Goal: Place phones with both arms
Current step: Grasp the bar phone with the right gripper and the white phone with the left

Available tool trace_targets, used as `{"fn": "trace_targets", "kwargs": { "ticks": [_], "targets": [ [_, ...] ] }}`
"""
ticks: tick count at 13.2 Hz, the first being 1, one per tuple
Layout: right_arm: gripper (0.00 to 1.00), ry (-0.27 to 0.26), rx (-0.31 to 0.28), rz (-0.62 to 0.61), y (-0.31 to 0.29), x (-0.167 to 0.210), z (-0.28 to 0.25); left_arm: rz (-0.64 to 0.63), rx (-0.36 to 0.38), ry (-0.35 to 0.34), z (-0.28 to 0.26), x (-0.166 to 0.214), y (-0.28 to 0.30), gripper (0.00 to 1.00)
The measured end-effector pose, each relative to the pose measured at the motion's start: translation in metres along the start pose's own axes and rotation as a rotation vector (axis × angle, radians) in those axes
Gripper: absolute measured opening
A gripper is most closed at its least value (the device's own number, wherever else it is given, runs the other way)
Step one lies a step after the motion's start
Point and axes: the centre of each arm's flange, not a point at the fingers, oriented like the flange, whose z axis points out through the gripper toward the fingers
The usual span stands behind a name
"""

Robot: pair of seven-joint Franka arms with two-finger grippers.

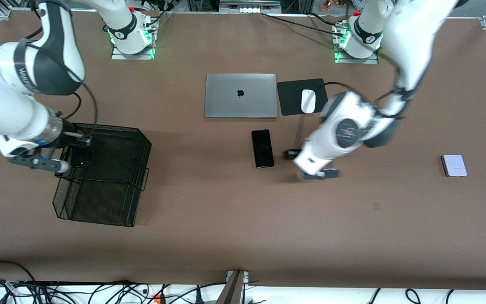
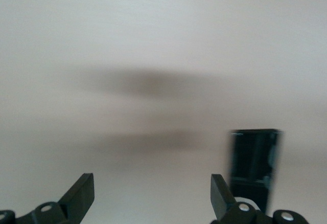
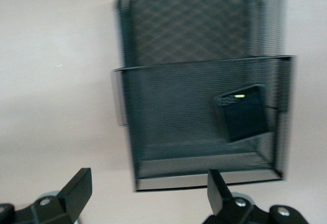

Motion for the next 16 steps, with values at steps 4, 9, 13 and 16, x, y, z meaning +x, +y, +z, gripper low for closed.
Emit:
{"fn": "trace_targets", "kwargs": {
  "ticks": [4, 9, 13, 16],
  "targets": [
    [1.0, 0.049, 0.048, -0.064, -0.176, -0.047, 0.064, -0.069, 0.219, -0.022, -0.019, 0.055, -0.195, 1.0],
    [1.0, 0.137, 0.034, -0.248, -0.363, -0.132, 0.166, 0.068, 0.232, 0.05, 0.002, 0.09, -0.394, 1.0],
    [1.0, 0.194, 0.068, -0.247, -0.429, -0.176, 0.253, 0.194, 0.193, 0.168, 0.044, 0.098, -0.499, 1.0],
    [1.0, 0.205, 0.067, -0.253, -0.447, -0.201, 0.296, 0.19, 0.157, 0.148, 0.075, 0.093, -0.528, 1.0]
  ]
}}
